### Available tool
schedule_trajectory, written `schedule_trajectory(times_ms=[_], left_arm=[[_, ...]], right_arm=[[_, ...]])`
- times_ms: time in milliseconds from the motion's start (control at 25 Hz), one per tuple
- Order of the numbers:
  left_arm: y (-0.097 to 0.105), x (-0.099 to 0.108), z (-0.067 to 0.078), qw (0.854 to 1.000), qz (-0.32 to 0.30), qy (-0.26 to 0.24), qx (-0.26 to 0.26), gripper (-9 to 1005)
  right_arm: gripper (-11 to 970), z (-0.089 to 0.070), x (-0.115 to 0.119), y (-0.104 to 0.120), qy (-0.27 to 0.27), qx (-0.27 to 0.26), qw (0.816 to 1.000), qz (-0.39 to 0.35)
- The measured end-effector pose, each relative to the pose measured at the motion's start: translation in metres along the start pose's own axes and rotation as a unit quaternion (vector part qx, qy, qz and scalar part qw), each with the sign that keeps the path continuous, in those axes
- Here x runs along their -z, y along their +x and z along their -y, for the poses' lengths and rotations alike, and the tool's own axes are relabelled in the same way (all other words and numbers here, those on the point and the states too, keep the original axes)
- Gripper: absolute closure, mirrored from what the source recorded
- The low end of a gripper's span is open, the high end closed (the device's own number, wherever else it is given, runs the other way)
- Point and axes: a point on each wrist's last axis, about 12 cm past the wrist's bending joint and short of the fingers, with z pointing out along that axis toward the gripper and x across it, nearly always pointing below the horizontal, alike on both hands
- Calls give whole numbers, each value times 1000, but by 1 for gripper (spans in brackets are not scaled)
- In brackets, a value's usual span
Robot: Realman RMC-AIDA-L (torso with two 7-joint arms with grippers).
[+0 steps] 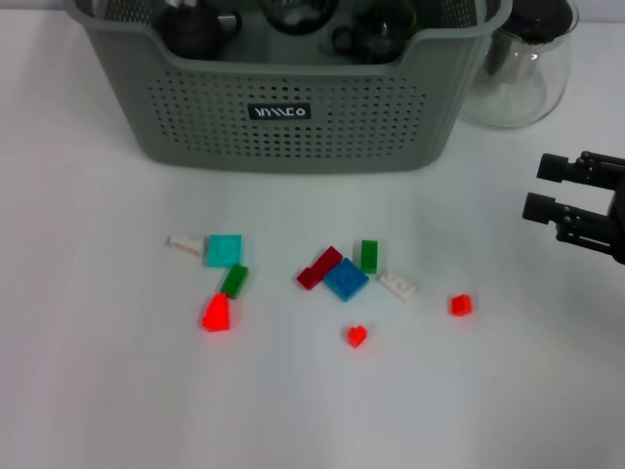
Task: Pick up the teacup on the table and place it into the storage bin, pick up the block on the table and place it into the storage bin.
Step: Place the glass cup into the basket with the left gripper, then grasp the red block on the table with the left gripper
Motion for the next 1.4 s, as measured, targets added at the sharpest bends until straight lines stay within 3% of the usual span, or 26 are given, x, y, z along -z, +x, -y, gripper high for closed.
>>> schedule_trajectory(times_ms=[200,600,760,880,1040,1160,1320,1400], left_arm=[[3,-18,12,999,-30,-33,-25,941],[4,-18,16,998,-55,-31,-3,938],[2,-15,16,998,-51,-27,0,798],[-3,-3,13,1000,-15,-11,19,718],[-6,39,4,994,92,29,54,629],[3,67,-6,982,160,62,79,617],[27,106,-21,953,256,131,95,602],[32,111,-23,948,272,141,91,594]], right_arm=[[348,0,-1,-1,-2,0,1000,-1],[348,0,-2,-1,-4,2,1000,-2],[348,0,-2,-1,-4,2,1000,-2],[348,0,0,0,-2,1,1000,-1],[348,-1,1,2,1,-1,1000,-1],[348,-1,2,2,2,-1,1000,-1],[348,-2,3,3,2,-2,1000,0],[348,-2,3,3,2,-3,1000,0]])
